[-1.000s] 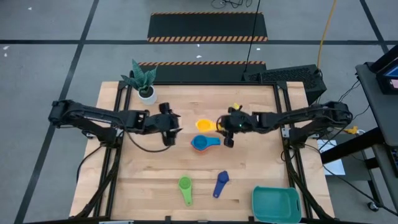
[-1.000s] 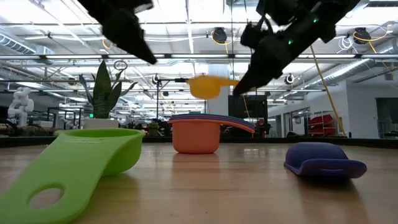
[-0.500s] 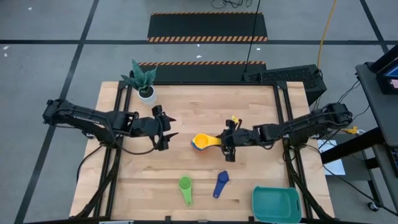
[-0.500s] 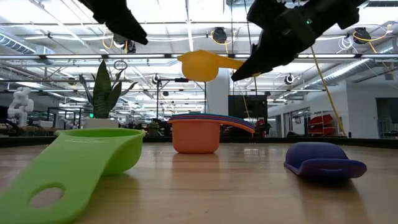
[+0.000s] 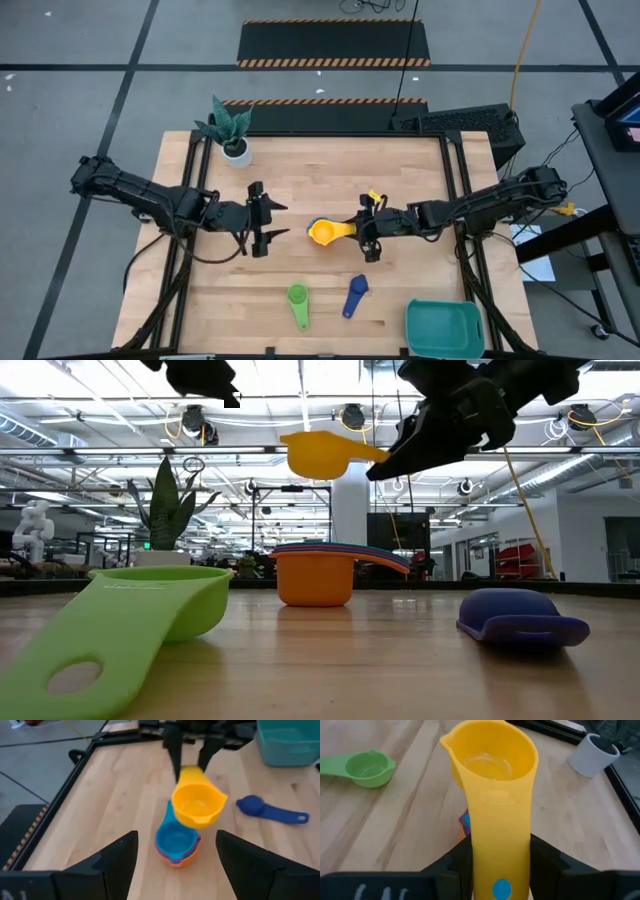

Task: Nest measuring cups in basket
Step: Stack the yellow measuring cup on top of the light blue measuring cup

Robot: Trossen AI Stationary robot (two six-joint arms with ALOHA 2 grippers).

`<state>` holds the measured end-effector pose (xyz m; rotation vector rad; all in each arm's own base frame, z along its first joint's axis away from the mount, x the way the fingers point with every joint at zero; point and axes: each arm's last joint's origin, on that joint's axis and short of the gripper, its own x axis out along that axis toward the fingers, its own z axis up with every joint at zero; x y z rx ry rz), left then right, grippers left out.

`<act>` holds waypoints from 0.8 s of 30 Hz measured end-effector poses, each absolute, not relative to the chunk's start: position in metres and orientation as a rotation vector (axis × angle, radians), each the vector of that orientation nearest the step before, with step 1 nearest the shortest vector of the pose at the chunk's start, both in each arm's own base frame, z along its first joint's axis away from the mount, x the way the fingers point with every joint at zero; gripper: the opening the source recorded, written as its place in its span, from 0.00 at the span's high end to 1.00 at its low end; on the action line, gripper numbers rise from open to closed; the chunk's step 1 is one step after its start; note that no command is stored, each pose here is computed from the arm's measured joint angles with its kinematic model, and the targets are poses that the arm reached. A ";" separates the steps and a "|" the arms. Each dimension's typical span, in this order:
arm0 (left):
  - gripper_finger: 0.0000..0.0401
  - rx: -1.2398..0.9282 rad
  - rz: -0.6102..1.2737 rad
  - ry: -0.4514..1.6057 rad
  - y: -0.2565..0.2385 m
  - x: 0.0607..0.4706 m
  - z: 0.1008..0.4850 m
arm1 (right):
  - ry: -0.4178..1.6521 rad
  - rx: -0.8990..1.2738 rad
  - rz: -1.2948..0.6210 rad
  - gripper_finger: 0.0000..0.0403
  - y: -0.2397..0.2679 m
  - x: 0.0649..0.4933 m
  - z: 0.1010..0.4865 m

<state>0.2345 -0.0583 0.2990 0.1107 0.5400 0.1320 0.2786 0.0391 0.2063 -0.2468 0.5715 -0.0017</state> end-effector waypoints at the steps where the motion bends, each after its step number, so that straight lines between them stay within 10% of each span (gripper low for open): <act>1: 0.32 0.110 0.127 0.534 -0.060 0.235 0.299 | 0.573 -0.243 -0.006 0.69 0.038 0.279 0.206; 24: 0.32 0.116 0.070 0.454 -0.073 0.235 0.306 | 0.520 -0.159 -0.020 0.69 0.024 0.271 0.177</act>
